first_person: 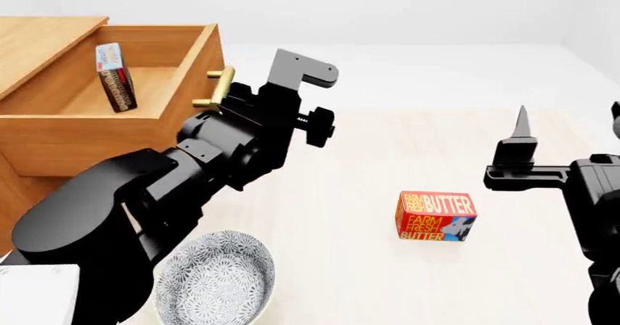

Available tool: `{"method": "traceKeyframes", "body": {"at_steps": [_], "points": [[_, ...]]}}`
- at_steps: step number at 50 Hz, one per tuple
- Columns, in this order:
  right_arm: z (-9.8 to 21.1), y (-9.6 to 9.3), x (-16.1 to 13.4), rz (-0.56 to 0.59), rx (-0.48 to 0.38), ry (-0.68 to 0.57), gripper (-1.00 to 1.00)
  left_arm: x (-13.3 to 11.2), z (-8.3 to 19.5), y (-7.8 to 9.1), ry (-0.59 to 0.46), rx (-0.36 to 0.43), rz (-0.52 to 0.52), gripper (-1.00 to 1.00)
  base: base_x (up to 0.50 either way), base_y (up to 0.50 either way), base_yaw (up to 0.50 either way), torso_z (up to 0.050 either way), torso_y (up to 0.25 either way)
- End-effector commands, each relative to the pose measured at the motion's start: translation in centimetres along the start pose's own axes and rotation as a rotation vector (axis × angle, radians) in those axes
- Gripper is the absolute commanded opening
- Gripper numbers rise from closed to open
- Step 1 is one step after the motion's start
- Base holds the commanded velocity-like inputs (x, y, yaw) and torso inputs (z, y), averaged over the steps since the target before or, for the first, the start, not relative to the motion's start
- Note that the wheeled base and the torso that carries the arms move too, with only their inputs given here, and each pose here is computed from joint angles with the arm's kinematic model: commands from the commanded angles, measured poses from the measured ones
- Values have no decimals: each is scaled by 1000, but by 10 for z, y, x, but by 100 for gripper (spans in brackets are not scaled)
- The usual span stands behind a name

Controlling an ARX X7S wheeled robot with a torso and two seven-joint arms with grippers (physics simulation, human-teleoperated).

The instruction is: Put the chocolate pudding in the top drawer of the cabinet and close it.

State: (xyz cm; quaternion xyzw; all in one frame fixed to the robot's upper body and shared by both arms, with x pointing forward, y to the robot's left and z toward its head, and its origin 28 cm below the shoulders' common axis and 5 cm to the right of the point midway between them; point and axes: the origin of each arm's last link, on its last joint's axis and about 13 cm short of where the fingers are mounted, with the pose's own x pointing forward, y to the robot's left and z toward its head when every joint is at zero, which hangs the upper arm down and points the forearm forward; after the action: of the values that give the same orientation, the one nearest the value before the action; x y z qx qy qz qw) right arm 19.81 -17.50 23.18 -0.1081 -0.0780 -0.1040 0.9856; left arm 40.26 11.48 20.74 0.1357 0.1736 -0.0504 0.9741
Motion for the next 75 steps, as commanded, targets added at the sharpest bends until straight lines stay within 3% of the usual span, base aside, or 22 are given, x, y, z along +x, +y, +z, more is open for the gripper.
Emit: {"method": "traceKeyframes", "body": {"at_steps": [1, 24, 42, 75], "points": [[-1, 2, 2, 2, -3, 5, 100, 8, -6, 20, 29, -48, 62, 100, 0, 0, 0, 0, 0], [-3, 5, 5, 7, -8, 17, 100, 16, -12, 60, 68, -145, 190, 100, 0, 0, 0, 0, 0], [-2, 10, 8, 16, -15, 18, 100, 12, -10, 107, 64, -205, 309, 100, 0, 0, 0, 0, 0], [1, 18, 12, 34, -24, 14, 100, 5, -43, 167, 120, -285, 472, 100, 0, 0, 0, 0, 0]]}}
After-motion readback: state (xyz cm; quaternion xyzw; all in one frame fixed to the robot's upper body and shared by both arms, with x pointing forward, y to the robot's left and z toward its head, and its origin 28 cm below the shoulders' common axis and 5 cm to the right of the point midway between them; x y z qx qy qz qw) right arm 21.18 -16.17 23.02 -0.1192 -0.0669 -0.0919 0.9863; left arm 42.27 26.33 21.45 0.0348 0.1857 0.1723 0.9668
